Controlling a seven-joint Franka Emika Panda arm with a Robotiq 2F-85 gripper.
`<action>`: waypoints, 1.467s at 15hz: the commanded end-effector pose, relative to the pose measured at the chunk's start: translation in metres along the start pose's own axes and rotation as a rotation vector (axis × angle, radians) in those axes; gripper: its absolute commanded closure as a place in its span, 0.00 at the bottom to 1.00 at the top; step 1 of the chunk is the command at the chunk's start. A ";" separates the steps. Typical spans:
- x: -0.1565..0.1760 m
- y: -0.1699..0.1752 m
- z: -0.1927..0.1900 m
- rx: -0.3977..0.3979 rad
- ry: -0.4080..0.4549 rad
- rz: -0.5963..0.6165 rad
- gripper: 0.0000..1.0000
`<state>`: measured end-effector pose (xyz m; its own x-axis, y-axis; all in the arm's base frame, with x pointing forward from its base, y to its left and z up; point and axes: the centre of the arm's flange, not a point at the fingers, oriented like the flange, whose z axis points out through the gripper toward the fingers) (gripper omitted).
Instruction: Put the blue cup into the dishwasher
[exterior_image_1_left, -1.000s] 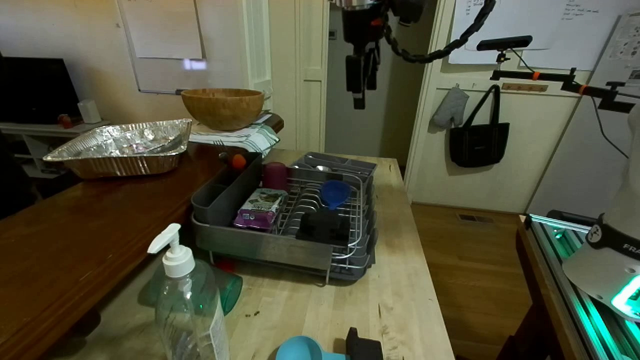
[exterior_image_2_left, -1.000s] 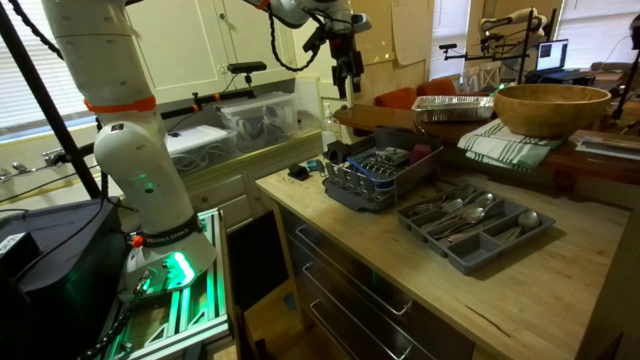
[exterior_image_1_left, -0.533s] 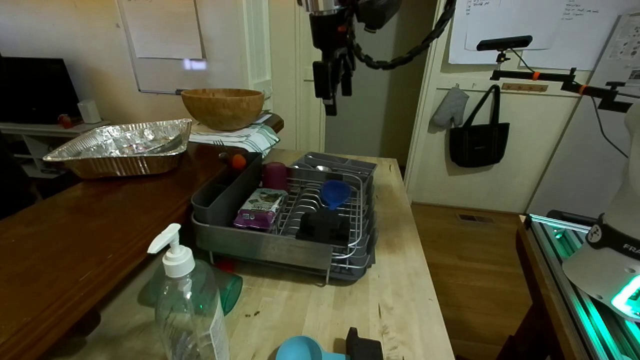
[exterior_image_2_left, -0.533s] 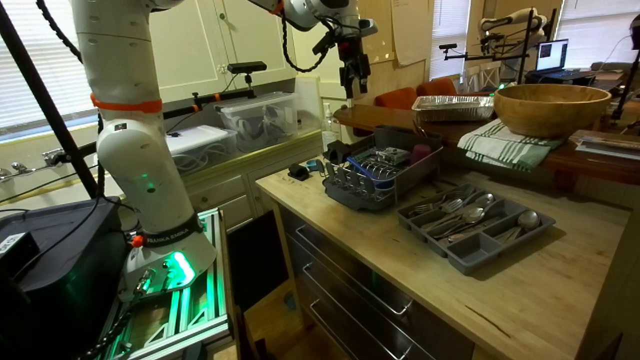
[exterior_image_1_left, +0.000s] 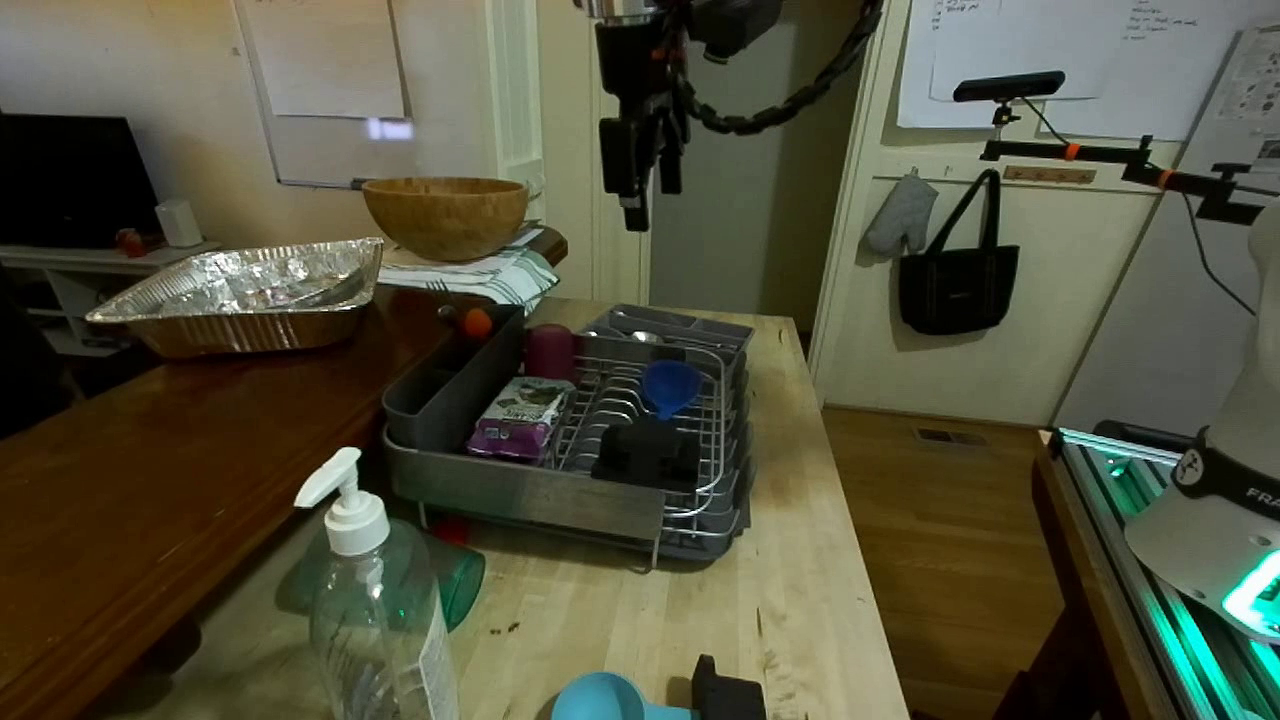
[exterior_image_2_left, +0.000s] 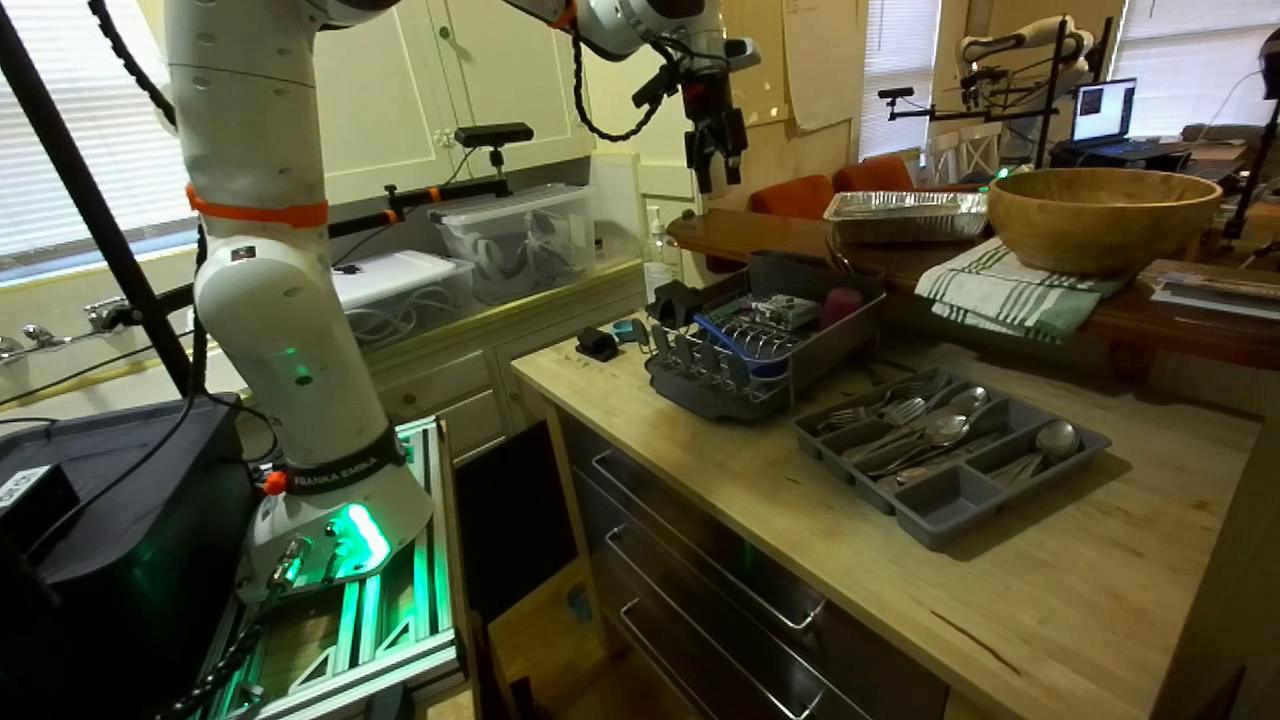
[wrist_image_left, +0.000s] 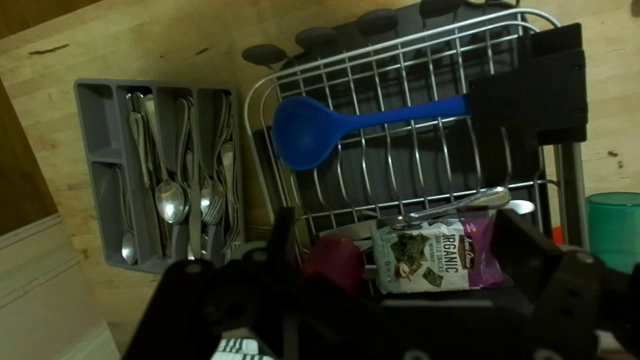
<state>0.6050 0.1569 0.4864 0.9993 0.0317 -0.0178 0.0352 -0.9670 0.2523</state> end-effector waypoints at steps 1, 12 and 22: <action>0.050 -0.036 0.007 0.079 -0.003 -0.038 0.00; 0.069 -0.135 0.036 0.140 0.022 -0.319 0.00; 0.058 -0.215 0.059 0.118 0.026 -0.255 0.00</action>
<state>0.6661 0.3130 0.3986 0.9397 0.3371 -0.0580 0.3417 -0.9332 0.1116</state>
